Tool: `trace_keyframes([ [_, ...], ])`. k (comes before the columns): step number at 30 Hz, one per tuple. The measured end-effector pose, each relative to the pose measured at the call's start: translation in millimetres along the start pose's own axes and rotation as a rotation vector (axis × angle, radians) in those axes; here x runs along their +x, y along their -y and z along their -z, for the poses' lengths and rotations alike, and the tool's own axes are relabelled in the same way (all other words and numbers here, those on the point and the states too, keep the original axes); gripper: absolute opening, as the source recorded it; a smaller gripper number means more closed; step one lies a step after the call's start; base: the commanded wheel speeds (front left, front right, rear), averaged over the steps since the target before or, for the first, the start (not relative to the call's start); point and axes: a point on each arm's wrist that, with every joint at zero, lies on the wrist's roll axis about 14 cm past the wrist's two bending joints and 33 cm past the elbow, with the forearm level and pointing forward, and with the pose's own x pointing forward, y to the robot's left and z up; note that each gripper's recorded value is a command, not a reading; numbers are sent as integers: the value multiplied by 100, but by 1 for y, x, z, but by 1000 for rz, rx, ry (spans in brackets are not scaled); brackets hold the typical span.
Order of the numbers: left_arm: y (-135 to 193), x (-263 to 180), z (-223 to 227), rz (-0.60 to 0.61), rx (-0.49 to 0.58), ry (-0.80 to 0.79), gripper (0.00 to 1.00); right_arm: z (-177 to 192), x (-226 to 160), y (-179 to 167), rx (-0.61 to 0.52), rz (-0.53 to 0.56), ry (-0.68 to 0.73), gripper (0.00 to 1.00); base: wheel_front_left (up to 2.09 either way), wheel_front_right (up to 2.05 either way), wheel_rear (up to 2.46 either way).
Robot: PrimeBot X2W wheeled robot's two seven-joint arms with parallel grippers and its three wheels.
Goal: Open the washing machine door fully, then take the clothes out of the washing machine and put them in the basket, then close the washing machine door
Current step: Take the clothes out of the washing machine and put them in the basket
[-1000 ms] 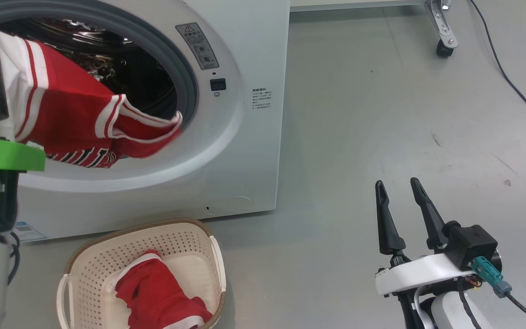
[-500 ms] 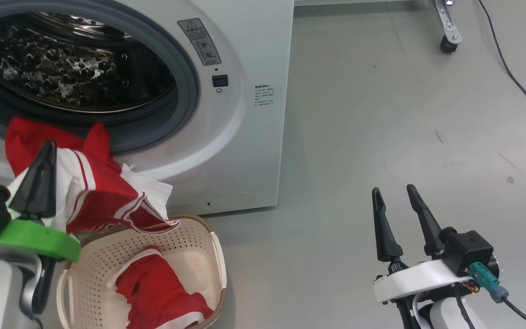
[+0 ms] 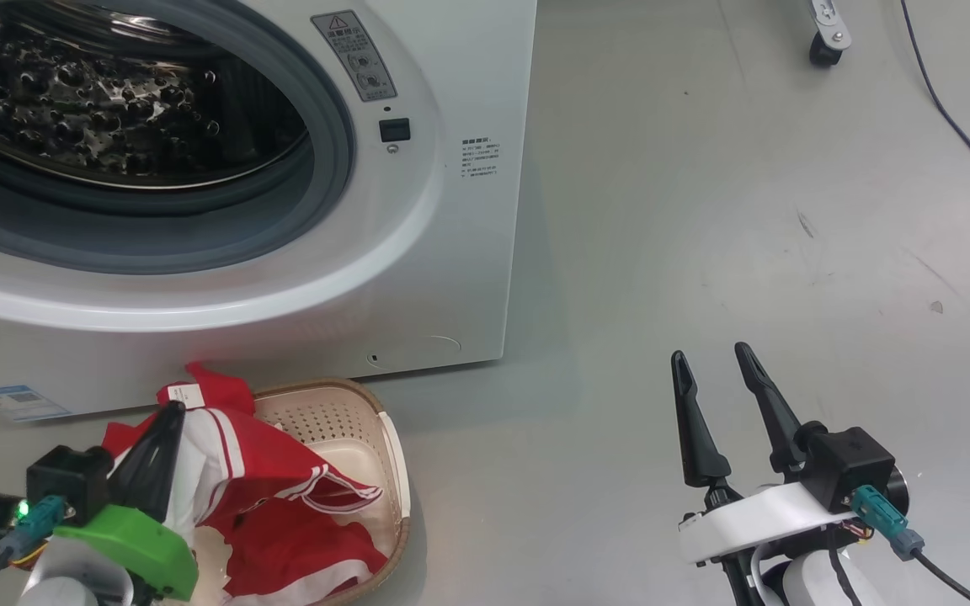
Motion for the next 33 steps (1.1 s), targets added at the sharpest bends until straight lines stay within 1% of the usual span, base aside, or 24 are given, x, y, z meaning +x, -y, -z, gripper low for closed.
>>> trace_keyframes([
  [11,17,-2,58,58,-18,-192,0,11,4,7,-7,21,-34,100,0,0,0],
  [16,17,-3,86,61,-26,-286,0,15,9,8,-8,22,-44,100,0,0,0],
  [22,9,-2,114,57,-24,-392,0,21,14,14,-14,36,-63,100,0,0,0],
  [29,-6,14,138,54,0,-476,0,35,16,22,-22,68,-103,100,0,0,0],
  [33,-24,26,157,33,7,-539,0,43,20,31,-24,98,-126,100,0,0,0],
])
